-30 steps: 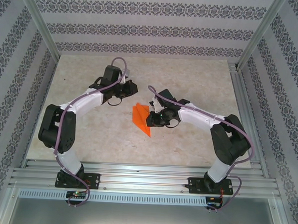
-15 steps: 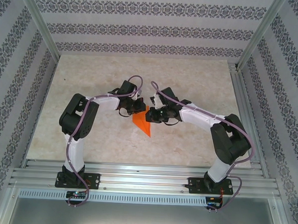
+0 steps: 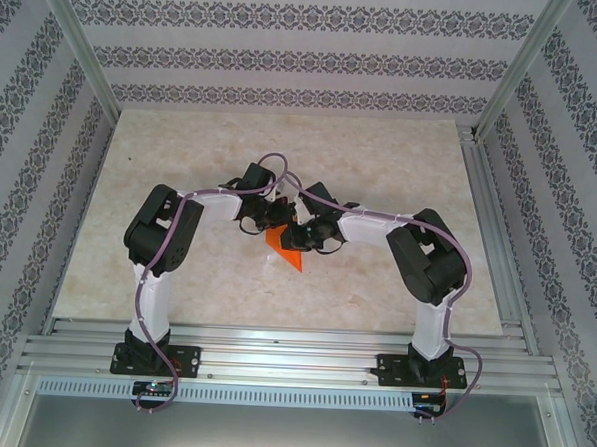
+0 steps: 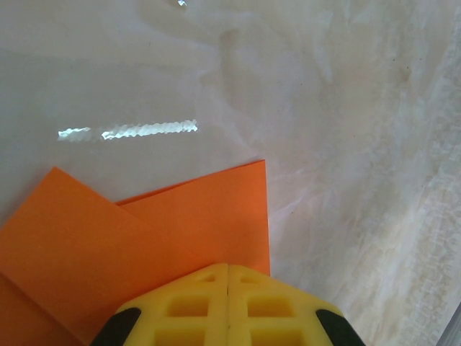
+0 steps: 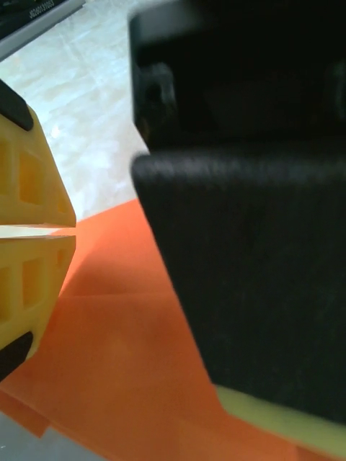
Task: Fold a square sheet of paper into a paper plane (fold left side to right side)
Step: Turn over the paper at the center of the table.
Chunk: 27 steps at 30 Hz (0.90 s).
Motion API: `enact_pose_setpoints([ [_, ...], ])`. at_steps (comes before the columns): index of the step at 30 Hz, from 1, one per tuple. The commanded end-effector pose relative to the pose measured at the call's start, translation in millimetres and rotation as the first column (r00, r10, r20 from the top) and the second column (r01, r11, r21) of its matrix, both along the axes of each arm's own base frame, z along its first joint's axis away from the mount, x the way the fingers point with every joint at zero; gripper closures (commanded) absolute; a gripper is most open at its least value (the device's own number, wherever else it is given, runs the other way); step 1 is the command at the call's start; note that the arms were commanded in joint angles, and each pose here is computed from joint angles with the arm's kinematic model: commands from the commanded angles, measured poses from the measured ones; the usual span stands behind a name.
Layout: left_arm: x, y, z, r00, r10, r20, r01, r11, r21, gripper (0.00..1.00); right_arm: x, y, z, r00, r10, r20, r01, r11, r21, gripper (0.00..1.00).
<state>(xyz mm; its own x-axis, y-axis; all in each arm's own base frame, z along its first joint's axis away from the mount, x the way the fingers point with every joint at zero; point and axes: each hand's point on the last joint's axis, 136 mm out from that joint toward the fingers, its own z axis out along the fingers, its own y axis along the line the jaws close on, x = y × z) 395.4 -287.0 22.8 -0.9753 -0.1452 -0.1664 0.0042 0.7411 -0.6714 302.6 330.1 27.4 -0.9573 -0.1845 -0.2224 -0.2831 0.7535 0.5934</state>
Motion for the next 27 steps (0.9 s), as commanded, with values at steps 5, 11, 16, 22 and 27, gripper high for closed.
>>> enact_pose_setpoints([
  [5, -3, 12, -21, 1.000, 0.024, -0.008, -0.023, 0.998, 0.067, 1.00, -7, -8, -18, 1.000, 0.007, -0.006, -0.007, 0.999, -0.036, 0.89],
  [11, -1, 17, -24, 1.000, 0.029, -0.004, -0.029, 0.995, 0.098, 1.00, -36, -22, -26, 0.998, 0.012, -0.058, -0.014, 0.999, -0.041, 0.89],
  [16, 0, 19, -26, 0.999, 0.035, -0.001, -0.035, 0.993, 0.116, 1.00, -62, -31, -25, 0.996, 0.030, -0.089, -0.034, 0.998, -0.051, 0.89],
  [22, 0, 20, -28, 0.999, 0.038, -0.002, -0.037, 0.992, 0.121, 1.00, -88, -46, -34, 0.991, 0.023, -0.134, -0.033, 0.997, -0.074, 0.89],
  [27, 1, 18, -21, 0.999, 0.033, 0.009, -0.034, 0.994, 0.109, 1.00, -100, -55, -35, 0.990, 0.009, -0.144, -0.020, 0.997, -0.071, 0.89],
])
